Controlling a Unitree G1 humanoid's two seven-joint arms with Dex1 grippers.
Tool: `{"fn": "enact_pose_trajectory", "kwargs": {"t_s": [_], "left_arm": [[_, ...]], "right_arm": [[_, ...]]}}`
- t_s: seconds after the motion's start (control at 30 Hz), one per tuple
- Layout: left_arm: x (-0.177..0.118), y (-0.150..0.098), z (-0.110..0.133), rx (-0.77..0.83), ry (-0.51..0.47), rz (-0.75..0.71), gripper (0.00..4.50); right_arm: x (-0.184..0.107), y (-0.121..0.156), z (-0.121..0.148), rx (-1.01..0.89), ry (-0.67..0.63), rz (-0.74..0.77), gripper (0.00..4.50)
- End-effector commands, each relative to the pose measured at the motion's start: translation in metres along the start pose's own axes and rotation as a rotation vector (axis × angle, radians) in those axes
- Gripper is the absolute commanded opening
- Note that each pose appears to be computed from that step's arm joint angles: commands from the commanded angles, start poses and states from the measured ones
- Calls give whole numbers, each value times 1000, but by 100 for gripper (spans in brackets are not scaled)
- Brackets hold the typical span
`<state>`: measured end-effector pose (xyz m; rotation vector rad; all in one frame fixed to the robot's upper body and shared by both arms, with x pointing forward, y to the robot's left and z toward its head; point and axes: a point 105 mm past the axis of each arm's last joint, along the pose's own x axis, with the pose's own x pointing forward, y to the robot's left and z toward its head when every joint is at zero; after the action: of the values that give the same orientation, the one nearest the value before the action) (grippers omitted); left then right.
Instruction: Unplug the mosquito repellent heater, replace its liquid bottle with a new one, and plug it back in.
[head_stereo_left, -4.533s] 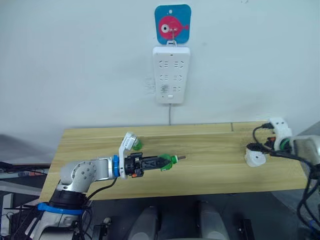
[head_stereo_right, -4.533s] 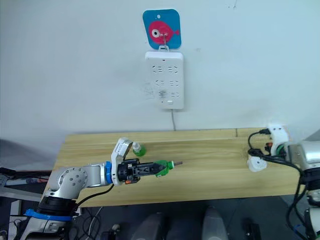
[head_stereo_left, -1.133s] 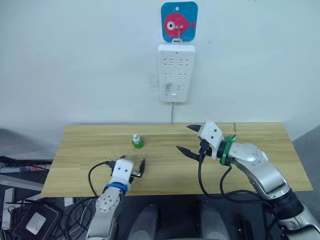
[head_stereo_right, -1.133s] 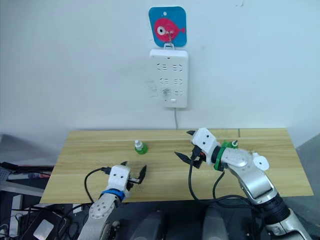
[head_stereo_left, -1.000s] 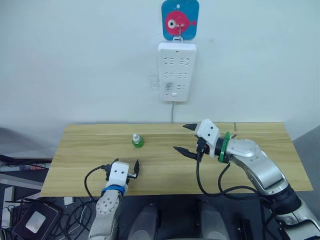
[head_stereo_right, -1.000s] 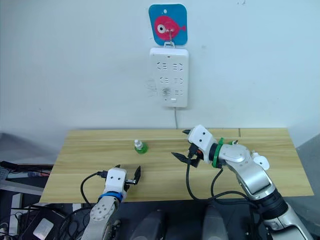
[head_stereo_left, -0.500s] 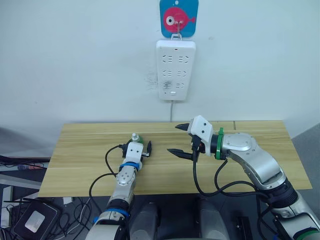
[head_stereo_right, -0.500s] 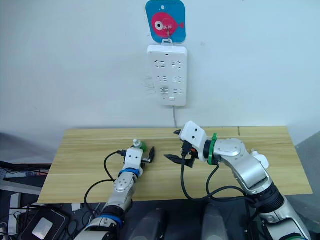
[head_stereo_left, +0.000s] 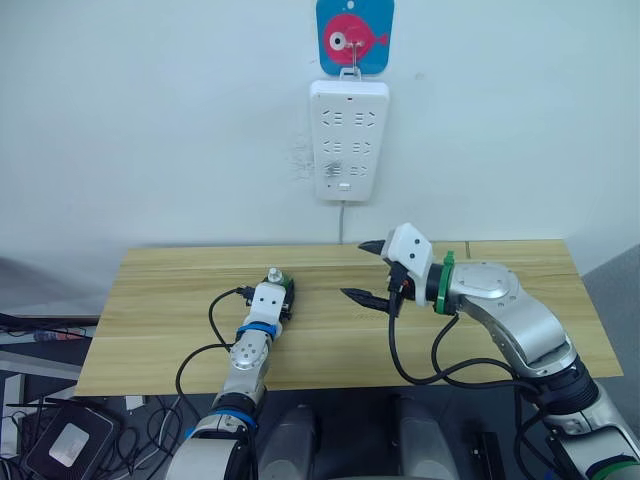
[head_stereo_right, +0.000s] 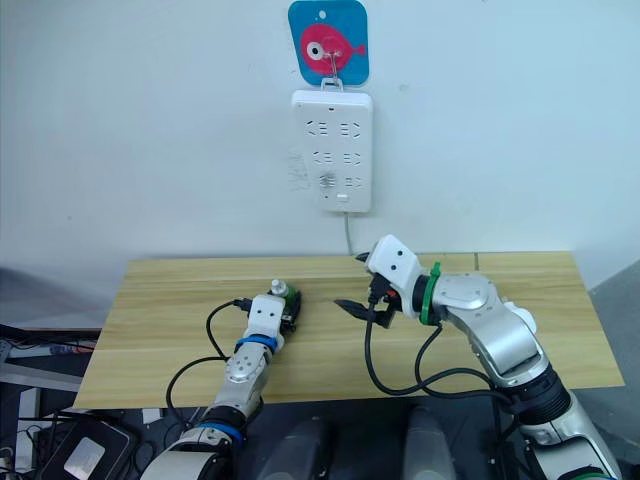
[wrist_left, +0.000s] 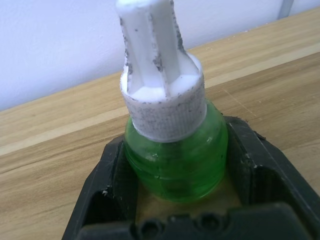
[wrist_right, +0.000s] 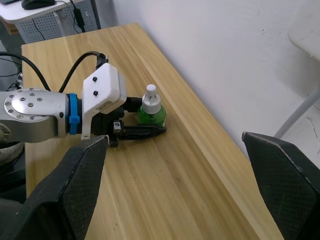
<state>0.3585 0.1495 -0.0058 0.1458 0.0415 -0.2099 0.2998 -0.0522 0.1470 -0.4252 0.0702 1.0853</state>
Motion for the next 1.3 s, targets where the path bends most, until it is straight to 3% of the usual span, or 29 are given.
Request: {"fn": "enact_pose_trajectory", "kwargs": {"t_s": [0.03,0.13,0.23,0.4,0.5,0.6,0.87,0.9,1.13,1.3], "left_arm": [[7,-32,26,95,-68,-260,225],[6,-63,68,150,-155,-603,225],[-4,-80,97,198,-177,-872,225],[-17,-93,116,228,-151,-1126,225],[-19,-95,120,229,-146,-1175,225],[-17,-96,121,216,-145,-1180,225],[-17,-97,125,217,-157,-1197,225],[-18,-97,126,219,-159,-1199,225],[-27,-96,128,239,-177,-1223,225],[-51,-103,134,308,-224,-1370,225]], "right_arm": [[-6,-5,-5,-5,-4,-49,450],[-9,-6,-8,35,-19,-61,450],[-10,-7,-9,54,-35,-74,450],[-9,-6,-7,67,-72,-81,450],[-8,-5,-1,85,-116,-94,450],[-10,1,5,116,-155,-85,397],[-11,20,-5,158,-120,-11,115],[-11,20,-6,158,-120,-11,99],[-9,17,5,147,-172,24,100],[-9,29,22,18,-207,314,100]]}}
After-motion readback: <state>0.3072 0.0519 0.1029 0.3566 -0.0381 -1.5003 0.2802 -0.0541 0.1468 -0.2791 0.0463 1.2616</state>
